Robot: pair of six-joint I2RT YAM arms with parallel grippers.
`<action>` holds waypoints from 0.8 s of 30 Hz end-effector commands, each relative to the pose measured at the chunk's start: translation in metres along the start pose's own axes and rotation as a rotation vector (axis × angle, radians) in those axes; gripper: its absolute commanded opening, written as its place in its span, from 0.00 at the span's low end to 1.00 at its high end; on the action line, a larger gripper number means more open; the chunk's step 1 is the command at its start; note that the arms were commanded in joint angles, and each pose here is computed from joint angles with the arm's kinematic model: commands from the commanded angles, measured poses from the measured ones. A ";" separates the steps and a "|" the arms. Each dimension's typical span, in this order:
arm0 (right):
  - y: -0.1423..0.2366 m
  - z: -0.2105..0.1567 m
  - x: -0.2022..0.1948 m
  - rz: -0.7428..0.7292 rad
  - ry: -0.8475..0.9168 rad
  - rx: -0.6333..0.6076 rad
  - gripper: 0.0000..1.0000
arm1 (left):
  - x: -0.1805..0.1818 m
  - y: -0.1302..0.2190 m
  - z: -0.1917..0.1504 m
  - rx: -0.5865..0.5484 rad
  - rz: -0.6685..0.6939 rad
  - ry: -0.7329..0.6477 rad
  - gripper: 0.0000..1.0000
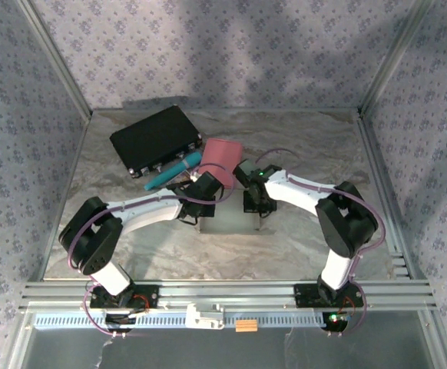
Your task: Fold the paper box
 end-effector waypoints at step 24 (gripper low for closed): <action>0.021 0.008 -0.010 0.072 -0.071 -0.122 0.07 | 0.008 0.006 -0.001 -0.071 -0.012 -0.016 0.00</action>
Point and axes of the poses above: each hand's point on the last joint's axis, 136 mm out from that joint toward the fingers, its own y axis back along the fingers, its own x axis along the line the jaws close on, z = x × y, the point moved 4 cm from there along y, back along the fingers, and after that the axes turned 9 degrees about y, right-handed, at the moved point
